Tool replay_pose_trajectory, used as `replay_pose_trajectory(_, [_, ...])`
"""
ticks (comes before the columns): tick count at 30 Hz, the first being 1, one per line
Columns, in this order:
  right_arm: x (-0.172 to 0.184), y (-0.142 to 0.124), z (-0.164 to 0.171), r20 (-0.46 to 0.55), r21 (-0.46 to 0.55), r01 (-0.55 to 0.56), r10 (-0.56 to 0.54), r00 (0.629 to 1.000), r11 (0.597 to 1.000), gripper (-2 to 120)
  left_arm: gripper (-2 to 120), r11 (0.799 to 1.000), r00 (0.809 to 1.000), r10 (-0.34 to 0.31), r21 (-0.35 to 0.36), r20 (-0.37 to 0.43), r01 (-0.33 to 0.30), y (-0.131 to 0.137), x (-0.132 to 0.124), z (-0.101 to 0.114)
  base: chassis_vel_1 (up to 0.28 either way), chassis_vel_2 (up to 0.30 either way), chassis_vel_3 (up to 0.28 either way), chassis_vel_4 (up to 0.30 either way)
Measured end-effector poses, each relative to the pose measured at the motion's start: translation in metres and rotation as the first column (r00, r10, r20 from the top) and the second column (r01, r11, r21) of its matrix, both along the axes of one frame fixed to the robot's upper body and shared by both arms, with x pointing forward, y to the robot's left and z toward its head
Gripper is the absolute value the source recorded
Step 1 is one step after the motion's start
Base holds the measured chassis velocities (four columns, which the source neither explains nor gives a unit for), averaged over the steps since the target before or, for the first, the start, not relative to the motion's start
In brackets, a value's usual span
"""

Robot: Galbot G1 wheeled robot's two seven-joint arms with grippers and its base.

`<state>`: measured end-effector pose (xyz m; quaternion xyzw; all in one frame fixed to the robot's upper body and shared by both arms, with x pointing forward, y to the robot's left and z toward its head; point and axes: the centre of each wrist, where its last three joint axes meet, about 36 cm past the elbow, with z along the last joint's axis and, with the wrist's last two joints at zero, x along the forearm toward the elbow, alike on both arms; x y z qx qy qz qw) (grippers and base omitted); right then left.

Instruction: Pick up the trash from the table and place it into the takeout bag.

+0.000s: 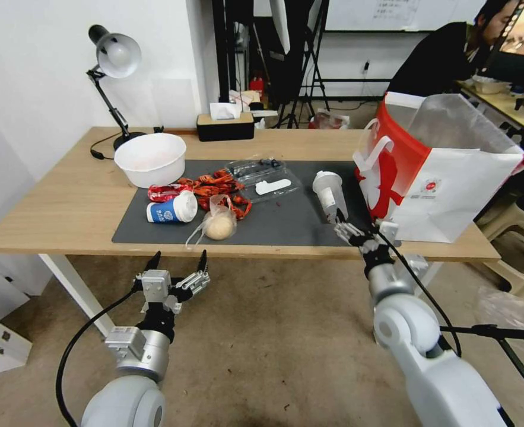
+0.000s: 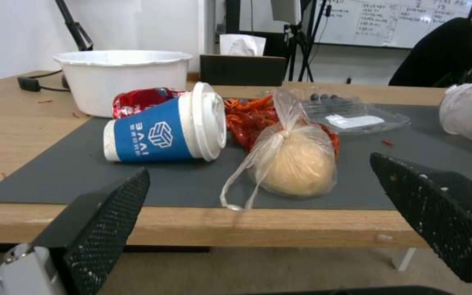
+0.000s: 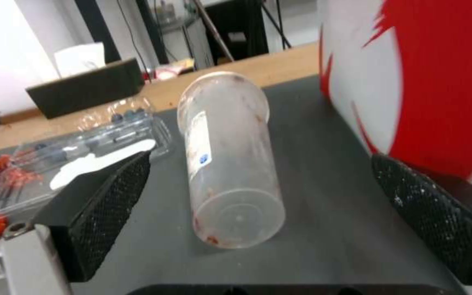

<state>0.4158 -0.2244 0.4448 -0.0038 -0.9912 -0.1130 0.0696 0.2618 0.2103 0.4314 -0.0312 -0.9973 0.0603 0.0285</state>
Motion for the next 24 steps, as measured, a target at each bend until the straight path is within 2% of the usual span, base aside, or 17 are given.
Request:
replay_pose_trajectory(9, [0.028, 0.007, 0.006, -0.127, 0.024, -0.005, 0.008, 0.992, 1.000, 100, 100, 1.000, 1.000, 0.006, 0.003, -0.002, -0.006, 0.001, 0.000, -0.003, 0.000, 0.000, 0.000, 0.000])
replay_pose_trajectory(14, [0.036, 0.010, 0.002, -0.156, 0.037, -0.006, 0.012, 0.988, 0.999, 96, 100, 1.000, 1.000, 0.007, 0.004, -0.002, -0.007, 0.001, 0.001, -0.004, 0.000, 0.000, 0.000, 0.000])
replay_pose_trajectory(21, [0.041, 0.017, -0.003, -0.167, 0.058, -0.006, 0.016, 0.986, 0.998, 69, 100, 1.000, 1.000, 0.011, 0.008, -0.002, -0.011, 0.002, 0.001, -0.006, 0.000, 0.000, 0.000, 0.000])
replay_pose_trajectory(22, [0.041, 0.017, -0.003, -0.167, 0.058, -0.006, 0.016, 0.986, 0.998, 69, 100, 1.000, 1.000, 0.011, 0.008, -0.002, -0.011, 0.002, 0.001, -0.006, 0.000, 0.000, 0.000, 0.000])
replay_pose_trajectory(24, [0.040, 0.018, -0.004, -0.168, 0.060, -0.005, 0.015, 0.986, 0.998, 58, 100, 1.000, 1.000, 0.012, 0.009, -0.002, -0.012, 0.002, 0.001, -0.007, 0.000, 0.000, 0.000, 0.000])
